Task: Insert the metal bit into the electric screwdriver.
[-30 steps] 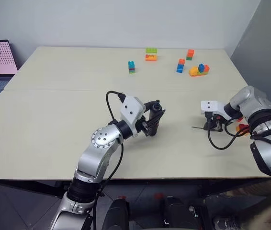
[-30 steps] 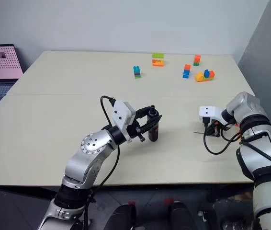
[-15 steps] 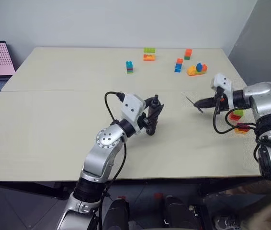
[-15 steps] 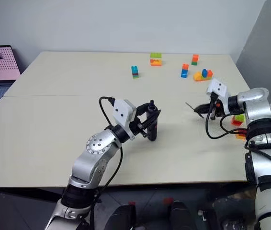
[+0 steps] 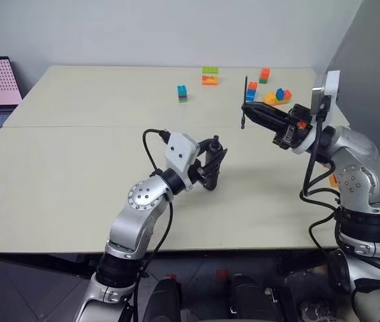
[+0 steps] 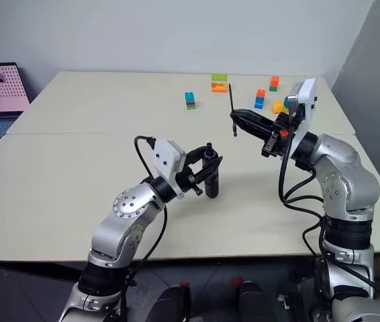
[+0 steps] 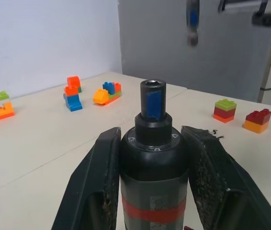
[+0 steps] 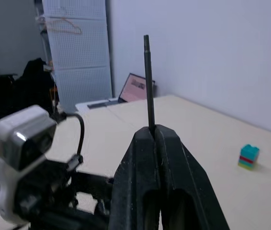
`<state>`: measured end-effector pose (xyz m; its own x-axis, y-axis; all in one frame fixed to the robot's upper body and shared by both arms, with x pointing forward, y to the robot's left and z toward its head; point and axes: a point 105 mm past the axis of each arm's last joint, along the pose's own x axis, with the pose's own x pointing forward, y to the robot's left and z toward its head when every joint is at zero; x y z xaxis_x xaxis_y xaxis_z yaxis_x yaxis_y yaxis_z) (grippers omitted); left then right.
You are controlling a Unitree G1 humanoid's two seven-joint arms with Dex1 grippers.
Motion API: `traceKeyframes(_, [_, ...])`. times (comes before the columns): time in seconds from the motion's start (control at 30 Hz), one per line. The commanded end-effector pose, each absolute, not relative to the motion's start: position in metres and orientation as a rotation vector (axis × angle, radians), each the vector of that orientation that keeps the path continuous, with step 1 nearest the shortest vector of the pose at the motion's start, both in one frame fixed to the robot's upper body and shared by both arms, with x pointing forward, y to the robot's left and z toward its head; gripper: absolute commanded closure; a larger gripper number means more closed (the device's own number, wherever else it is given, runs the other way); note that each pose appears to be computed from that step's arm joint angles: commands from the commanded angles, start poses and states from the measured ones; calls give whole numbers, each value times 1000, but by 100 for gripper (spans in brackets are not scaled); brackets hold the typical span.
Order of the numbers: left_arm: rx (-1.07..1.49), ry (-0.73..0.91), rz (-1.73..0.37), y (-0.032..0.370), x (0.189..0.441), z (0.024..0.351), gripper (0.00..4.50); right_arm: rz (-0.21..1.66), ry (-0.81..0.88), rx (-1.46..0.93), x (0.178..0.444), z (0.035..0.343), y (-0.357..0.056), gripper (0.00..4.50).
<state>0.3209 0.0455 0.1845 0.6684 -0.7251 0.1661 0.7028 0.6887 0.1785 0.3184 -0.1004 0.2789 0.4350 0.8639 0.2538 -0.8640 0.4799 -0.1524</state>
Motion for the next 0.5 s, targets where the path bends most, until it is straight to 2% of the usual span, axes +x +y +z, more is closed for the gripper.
traceKeyframes(0.03, [118, -322, -826, 39, 312, 203, 288, 1056, -381, 19, 310, 295, -99, 450])
traceKeyframes(0.3, [103, -357, -750, 36, 313, 205, 288, 1046, -411, 40, 309, 301, -90, 450])
traceKeyframes(0.5, [98, -332, -685, 36, 318, 195, 288, 1034, -453, 33, 309, 303, -78, 450])
